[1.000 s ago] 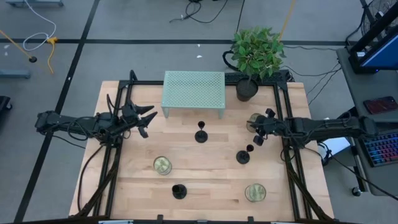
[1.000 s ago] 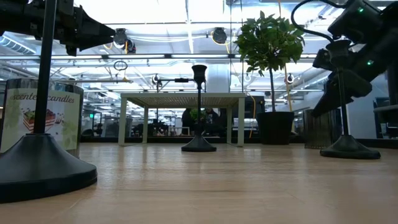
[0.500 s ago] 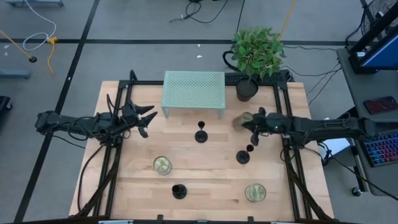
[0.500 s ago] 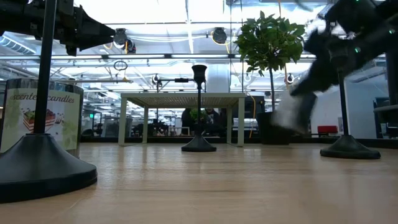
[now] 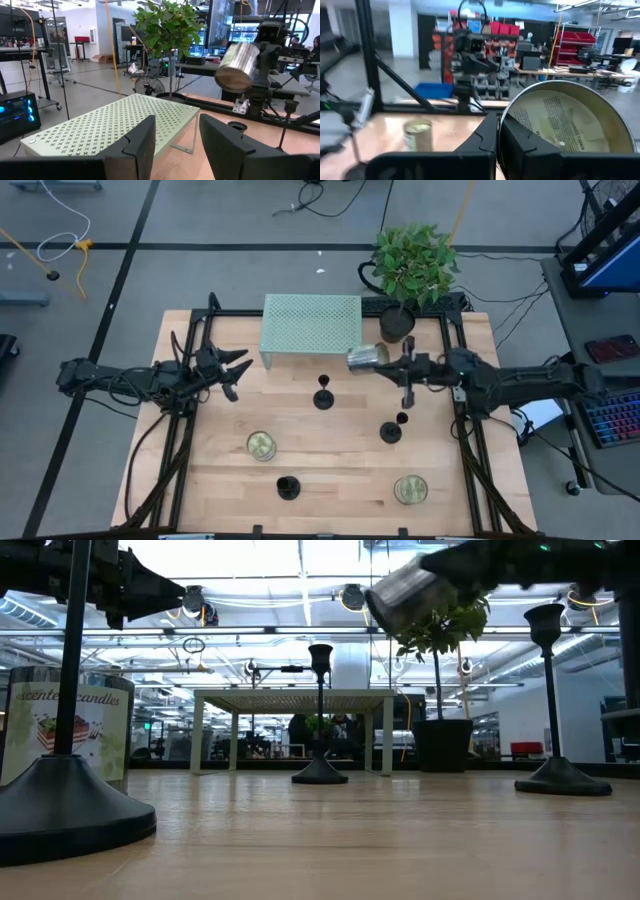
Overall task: Pick & Place candle stick holders
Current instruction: Put the top jar candle on the shelf
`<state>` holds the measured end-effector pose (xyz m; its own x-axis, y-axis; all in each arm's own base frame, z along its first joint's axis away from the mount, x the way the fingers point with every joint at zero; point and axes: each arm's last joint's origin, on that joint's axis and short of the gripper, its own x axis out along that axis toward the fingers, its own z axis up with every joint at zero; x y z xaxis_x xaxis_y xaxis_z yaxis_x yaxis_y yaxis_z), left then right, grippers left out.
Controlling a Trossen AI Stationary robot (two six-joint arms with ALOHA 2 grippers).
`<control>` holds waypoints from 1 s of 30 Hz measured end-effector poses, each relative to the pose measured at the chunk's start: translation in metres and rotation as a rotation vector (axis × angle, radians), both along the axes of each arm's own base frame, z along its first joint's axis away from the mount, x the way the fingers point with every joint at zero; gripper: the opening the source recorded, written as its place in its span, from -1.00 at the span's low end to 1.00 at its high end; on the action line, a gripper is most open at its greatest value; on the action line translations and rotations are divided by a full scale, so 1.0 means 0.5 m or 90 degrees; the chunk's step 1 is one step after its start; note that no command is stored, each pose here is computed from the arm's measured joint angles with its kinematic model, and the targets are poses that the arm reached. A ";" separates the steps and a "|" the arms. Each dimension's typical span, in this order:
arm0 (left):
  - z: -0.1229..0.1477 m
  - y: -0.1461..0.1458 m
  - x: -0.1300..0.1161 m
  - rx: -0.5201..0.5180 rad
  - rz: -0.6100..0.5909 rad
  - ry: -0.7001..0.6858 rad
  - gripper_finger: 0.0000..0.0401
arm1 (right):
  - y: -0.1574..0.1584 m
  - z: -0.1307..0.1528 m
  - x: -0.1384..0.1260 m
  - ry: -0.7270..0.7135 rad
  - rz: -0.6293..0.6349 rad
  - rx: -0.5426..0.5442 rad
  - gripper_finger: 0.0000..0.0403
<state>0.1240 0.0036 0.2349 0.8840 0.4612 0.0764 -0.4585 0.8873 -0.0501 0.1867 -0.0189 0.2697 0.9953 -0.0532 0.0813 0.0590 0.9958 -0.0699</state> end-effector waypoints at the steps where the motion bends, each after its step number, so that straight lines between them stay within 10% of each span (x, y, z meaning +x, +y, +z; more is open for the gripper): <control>1: 0.001 0.000 0.000 0.001 0.000 -0.004 -0.22 | -0.002 0.012 0.015 0.017 -0.001 -0.014 -1.00; 15: 0.005 0.000 -0.001 0.000 0.000 -0.016 -0.22 | -0.109 0.092 0.214 0.413 -0.162 -0.022 -1.00; 30: 0.002 0.000 0.000 -0.006 -0.001 -0.011 -0.22 | -0.170 0.070 0.236 0.426 -0.102 0.050 -0.98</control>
<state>0.1239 0.0036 0.2360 0.8834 0.4604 0.0876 -0.4560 0.8875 -0.0663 0.3049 -0.1041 0.3048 0.8091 -0.1843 -0.5580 0.1746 0.9821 -0.0712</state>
